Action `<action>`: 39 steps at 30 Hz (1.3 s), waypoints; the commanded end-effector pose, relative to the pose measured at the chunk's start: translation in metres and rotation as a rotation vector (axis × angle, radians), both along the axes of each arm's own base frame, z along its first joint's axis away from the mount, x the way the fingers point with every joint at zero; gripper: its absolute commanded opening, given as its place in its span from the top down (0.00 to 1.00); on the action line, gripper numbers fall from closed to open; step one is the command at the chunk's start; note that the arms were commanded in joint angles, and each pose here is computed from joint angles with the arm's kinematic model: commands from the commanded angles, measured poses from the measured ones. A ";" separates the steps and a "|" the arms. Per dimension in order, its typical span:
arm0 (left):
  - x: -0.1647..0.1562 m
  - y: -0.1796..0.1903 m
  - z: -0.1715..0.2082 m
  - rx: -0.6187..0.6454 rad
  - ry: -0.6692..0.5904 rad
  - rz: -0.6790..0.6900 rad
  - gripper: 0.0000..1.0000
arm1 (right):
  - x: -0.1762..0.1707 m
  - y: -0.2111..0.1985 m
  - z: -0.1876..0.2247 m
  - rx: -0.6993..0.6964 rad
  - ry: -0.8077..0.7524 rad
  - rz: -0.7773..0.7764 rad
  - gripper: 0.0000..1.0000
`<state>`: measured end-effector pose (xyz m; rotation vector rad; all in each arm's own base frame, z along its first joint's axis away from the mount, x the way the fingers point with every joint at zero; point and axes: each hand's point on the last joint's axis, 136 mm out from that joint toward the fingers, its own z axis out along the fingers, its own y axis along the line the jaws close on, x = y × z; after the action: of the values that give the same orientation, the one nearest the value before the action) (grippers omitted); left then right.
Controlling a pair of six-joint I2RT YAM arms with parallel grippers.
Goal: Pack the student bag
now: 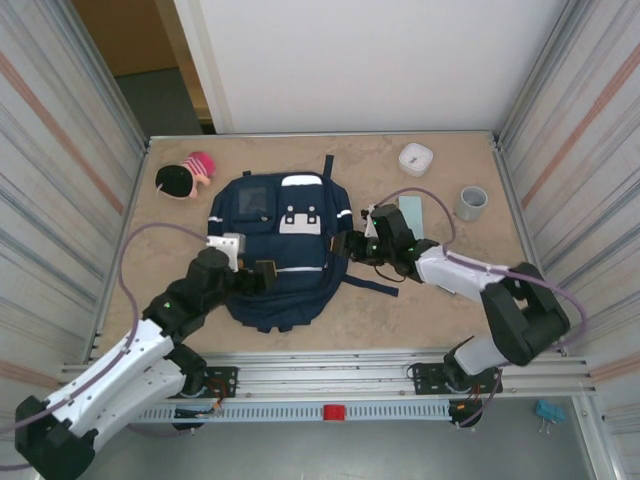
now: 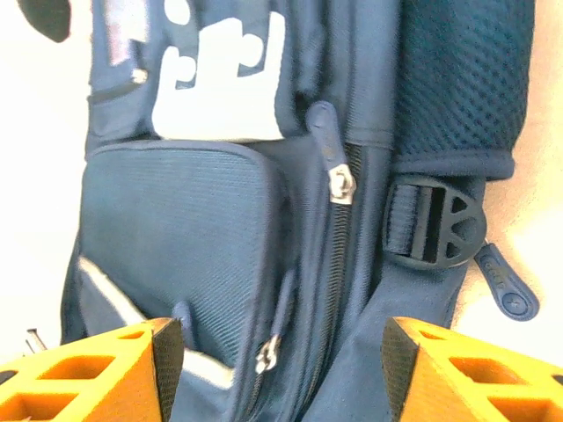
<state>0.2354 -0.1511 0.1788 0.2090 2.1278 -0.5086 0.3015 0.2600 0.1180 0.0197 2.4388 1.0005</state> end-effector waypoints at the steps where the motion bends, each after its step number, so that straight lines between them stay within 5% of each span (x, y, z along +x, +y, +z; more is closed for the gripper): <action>1: -0.001 -0.012 0.033 0.278 -0.244 -0.261 0.20 | -0.008 -0.016 0.033 -0.061 -0.125 0.024 0.37; 11: -0.006 -0.073 -0.030 0.828 -0.211 -0.969 0.20 | -0.033 -0.040 0.047 -0.045 -0.253 -0.068 0.36; 20: 0.018 -0.119 -0.081 0.827 -0.111 -1.117 0.14 | -0.043 -0.034 0.034 -0.063 -0.263 -0.036 0.36; 30: 0.022 -0.108 -0.133 0.919 0.011 -1.080 0.09 | -0.052 -0.052 0.027 -0.093 -0.286 -0.055 0.34; 31: 0.023 -0.105 -0.136 0.935 0.011 -1.068 0.17 | -0.052 -0.053 0.027 -0.092 -0.292 -0.058 0.34; 34: 0.028 -0.102 -0.125 0.942 -0.014 -1.010 0.63 | -0.053 -0.057 0.028 -0.087 -0.316 -0.060 0.33; 39: 0.014 -0.119 -0.063 0.751 -0.193 -0.994 1.00 | -0.056 -0.045 0.042 -0.071 -0.378 0.086 0.33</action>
<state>0.2481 -0.2657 0.0781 1.8238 1.8848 -0.1195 0.2451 0.2064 0.1438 -0.1400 2.1945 0.8330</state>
